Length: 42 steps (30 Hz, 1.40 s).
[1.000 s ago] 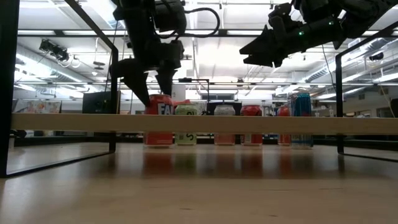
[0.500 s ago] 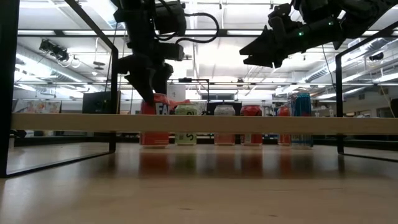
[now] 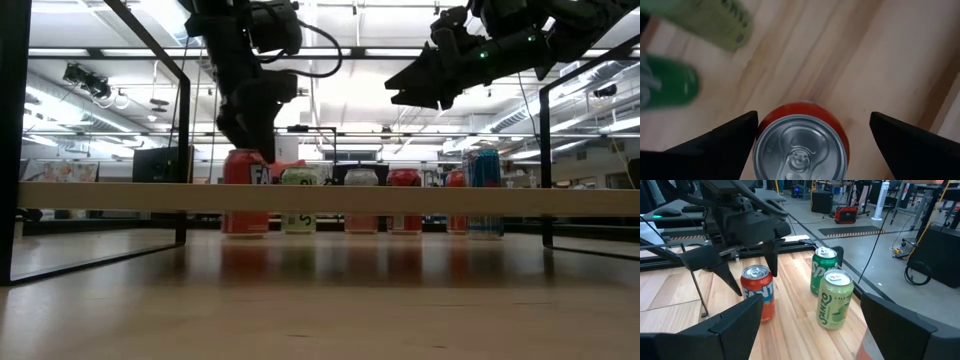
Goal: Place canned beverage on shelf
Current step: Put the bottom orange soda can on the shelf
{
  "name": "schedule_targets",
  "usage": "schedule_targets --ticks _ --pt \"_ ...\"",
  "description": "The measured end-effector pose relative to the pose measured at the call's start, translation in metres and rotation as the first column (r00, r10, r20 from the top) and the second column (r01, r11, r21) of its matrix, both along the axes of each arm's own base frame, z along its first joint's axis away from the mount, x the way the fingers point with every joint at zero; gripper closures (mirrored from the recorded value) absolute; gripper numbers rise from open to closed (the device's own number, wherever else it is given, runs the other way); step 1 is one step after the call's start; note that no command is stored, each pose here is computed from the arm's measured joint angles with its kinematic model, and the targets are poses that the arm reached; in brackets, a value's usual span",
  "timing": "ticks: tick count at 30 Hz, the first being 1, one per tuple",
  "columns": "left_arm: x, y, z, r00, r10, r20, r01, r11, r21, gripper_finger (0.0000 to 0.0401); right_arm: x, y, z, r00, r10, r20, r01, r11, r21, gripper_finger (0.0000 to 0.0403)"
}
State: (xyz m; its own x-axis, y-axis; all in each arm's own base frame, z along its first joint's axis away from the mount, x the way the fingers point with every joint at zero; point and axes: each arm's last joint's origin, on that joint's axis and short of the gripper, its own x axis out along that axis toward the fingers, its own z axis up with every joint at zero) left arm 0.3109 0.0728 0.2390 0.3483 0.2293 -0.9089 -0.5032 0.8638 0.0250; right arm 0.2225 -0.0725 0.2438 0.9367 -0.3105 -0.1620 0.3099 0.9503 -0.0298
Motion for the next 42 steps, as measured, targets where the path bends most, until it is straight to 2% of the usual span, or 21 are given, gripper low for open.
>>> schedule_targets --ticks 2,4,9,13,17,23,26,29,33,36,39,42 --pt "0.0 0.0 0.0 0.998 0.068 0.016 -0.068 0.997 -0.025 0.0006 0.0 0.0 0.0 1.0 0.0 0.0 0.0 1.0 0.0 0.0055" --pt "-0.0002 -0.0002 -0.0001 0.998 0.054 0.01 -0.054 0.998 -0.021 0.0006 0.0 0.0 0.0 1.0 0.0 0.0 0.0 1.0 0.0 0.0055" --pt "-0.0034 -0.0034 -0.0016 0.99 -0.121 -0.074 0.123 0.992 0.025 0.0006 0.0 0.0 0.0 1.0 0.0 0.0 0.0 1.0 0.0 0.0055" --pt "-0.0069 -0.0058 -0.0031 0.945 -0.286 -0.16 0.297 0.954 0.051 0.0006 0.0 0.0 0.0 1.0 0.0 0.0 0.0 1.0 0.0 0.0056" --pt "-0.0097 -0.0064 -0.004 0.861 -0.448 -0.242 0.475 0.877 0.066 0.0006 0.0 0.0 0.0 1.0 0.0 0.0 0.0 1.0 0.0 0.0056" --pt "-0.0096 -0.0063 -0.004 0.695 -0.641 -0.327 0.698 0.711 0.09 0.0007 0.0 0.0 0.0 1.0 0.0 0.0 0.0 1.0 0.0 0.0056" --pt "-0.0089 -0.0074 -0.0038 0.625 -0.695 -0.354 0.764 0.638 0.096 0.0018 0.0 -0.0001 0.0 1.0 0.0 0.0 0.0 1.0 0.0 0.0056" --pt "-0.008 -0.0074 -0.0036 0.595 -0.717 -0.363 0.791 0.603 0.104 0.004 0.0 0.0 0.0 1.0 0.0 0.0 0.0 1.0 0.0 0.0056" --pt "-0.0076 -0.0073 -0.0033 0.592 -0.721 -0.36 0.794 0.598 0.108 0.0071 0.0 0.0 0.0 1.0 0.0 0.0 0.0 1.0 0.0 0.0056" --pt "-0.0076 -0.0073 -0.0031 0.613 -0.708 -0.351 0.778 0.619 0.109 0.0086 0.0 0.0 0.0 1.0 0.0 0.0 0.0 1.0 0.0 0.0056" --pt "-0.0074 -0.007 -0.003 0.668 -0.666 -0.332 0.729 0.675 0.113 0.009 0.0 0.0 0.0 1.0 0.0 0.0 0.0 1.0 0.0 0.0056" --pt "-0.0075 -0.0067 -0.0029 0.745 -0.595 -0.303 0.648 0.753 0.115 0.0091 0.0 0.0 0.0 1.0 0.0 0.0 0.0 1.0 0.0 0.0056"
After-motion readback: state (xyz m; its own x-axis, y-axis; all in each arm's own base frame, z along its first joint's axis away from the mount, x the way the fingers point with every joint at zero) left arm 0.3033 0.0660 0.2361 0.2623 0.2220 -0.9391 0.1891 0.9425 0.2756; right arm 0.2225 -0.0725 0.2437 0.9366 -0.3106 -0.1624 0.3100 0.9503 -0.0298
